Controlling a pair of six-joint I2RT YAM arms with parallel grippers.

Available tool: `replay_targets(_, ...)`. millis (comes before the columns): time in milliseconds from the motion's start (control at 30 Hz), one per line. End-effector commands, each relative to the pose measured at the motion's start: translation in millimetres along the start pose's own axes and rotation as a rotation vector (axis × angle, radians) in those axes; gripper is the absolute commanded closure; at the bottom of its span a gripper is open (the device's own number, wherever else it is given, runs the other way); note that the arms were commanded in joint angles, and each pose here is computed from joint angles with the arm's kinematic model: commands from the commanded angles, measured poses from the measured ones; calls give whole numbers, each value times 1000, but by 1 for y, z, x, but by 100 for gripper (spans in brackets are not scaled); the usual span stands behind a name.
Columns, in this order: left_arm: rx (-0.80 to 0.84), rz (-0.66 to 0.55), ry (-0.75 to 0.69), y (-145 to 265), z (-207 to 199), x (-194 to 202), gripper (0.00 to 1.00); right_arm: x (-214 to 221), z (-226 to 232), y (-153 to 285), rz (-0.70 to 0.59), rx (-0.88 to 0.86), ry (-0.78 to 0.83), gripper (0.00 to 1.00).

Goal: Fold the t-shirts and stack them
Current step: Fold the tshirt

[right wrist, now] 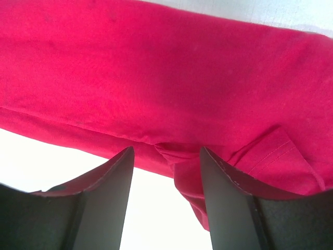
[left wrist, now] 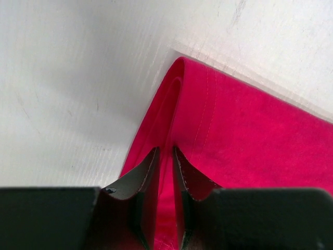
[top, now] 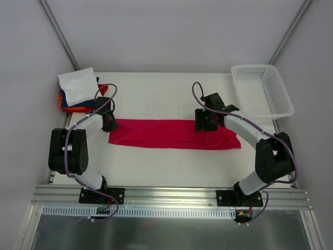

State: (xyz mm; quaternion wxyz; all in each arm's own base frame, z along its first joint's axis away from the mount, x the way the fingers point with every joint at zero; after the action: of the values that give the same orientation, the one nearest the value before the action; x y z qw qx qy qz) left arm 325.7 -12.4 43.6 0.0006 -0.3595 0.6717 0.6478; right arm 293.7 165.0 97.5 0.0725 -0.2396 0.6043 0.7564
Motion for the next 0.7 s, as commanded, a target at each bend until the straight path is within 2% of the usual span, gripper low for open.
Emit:
replay_targets(0, 7, -18, -22, 0, -6, -9, 85, -4, 6, 5, -30, -28, 13, 44)
replay_targets(667, 19, -15, -36, 1, -12, -16, 93, -4, 7, 4, -28, -35, 6, 45)
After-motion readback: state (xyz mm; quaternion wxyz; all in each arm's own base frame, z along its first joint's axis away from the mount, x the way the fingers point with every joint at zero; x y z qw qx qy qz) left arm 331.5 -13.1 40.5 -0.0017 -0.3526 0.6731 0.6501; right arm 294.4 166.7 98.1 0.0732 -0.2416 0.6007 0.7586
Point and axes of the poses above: each gripper's point midway between its finger pads, its own y axis back along the fingers, its own z axis along the line the jaws close on, x = y × z, the point moved 2 cm from there along y, back along the fingers, and after that the axes turned 6 degrees about y, right-handed, at the moved point
